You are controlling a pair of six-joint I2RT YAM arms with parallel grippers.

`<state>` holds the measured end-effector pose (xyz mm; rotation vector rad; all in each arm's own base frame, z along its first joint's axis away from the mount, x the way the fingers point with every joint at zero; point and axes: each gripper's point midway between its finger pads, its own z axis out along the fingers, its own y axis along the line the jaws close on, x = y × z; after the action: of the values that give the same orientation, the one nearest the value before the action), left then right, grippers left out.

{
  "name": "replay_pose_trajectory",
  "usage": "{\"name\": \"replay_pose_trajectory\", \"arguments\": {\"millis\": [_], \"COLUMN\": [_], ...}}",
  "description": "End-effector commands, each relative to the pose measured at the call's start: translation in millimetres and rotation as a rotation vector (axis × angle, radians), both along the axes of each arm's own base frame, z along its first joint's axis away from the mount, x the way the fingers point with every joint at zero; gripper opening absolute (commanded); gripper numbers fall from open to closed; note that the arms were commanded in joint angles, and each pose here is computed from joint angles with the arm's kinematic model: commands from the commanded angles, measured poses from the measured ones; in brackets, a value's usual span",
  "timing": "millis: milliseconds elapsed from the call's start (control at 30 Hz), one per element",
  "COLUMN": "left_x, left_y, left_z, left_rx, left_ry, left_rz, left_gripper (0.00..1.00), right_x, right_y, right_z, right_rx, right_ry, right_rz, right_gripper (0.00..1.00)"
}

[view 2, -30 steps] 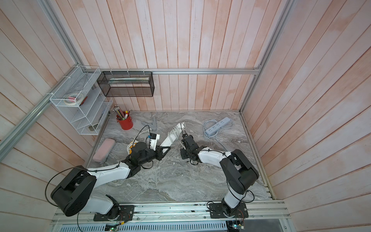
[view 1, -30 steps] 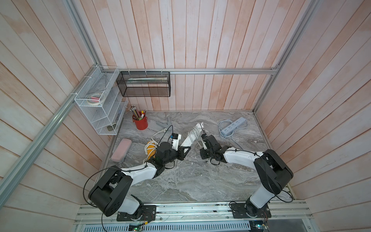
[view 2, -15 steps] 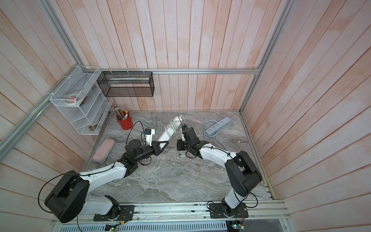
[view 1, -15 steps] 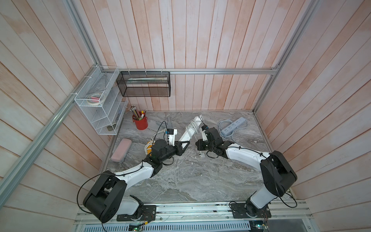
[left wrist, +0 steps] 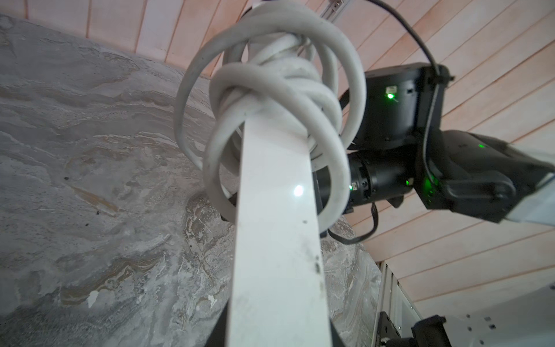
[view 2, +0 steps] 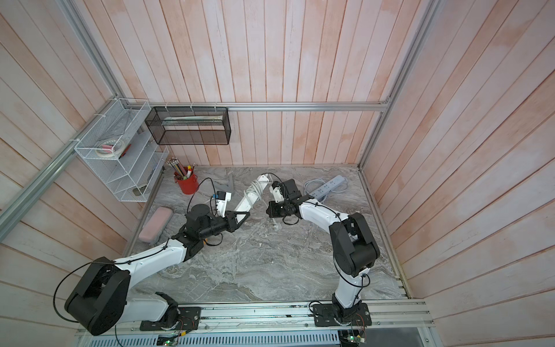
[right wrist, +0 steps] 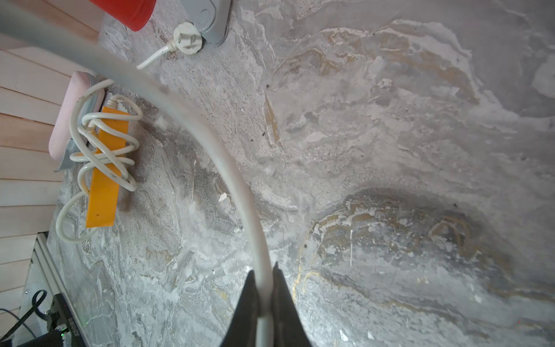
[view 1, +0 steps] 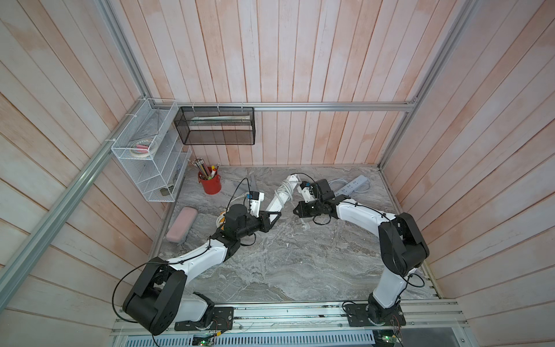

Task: Wrap the cord around the power strip
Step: Wrap the power cord around the power strip.

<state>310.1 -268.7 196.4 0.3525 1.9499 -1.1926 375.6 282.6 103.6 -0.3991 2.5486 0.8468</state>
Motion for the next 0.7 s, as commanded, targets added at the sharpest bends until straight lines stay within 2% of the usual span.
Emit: {"name": "replay_pose_trajectory", "arguments": {"millis": [0, 167, 300, 400, 533, 667], "left_x": [-22, -15, -8, 11, 43, 64], "left_y": [-17, -9, -1, 24, 65, 72], "left_z": [34, 45, 54, 55, 64, 78], "left_rx": [-0.013, -0.016, -0.021, -0.059, -0.154, -0.202], "left_ry": [-0.134, -0.17, -0.174, -0.138, -0.109, -0.129], "left_rz": [-0.19, -0.183, -0.129, 0.01, 0.229, 0.303], "left_gripper": [0.0, 0.0, 0.0, 0.0, 0.0, 0.0], "right_x": [-7, -18, -5, 2, -7, -29], "right_y": [14, 18, 3, -8, -1, 20], "right_z": [11, 5, 8, 14, 10, 9], "right_rx": [0.056, 0.099, 0.093, 0.121, 0.107, 0.106], "right_ry": [0.011, 0.057, 0.047, 0.032, 0.035, 0.033], "right_rz": [0.108, 0.117, 0.031, -0.041, -0.063, -0.034], "right_gripper": [0.01, 0.01, 0.0, 0.0, 0.0, 0.0]}}
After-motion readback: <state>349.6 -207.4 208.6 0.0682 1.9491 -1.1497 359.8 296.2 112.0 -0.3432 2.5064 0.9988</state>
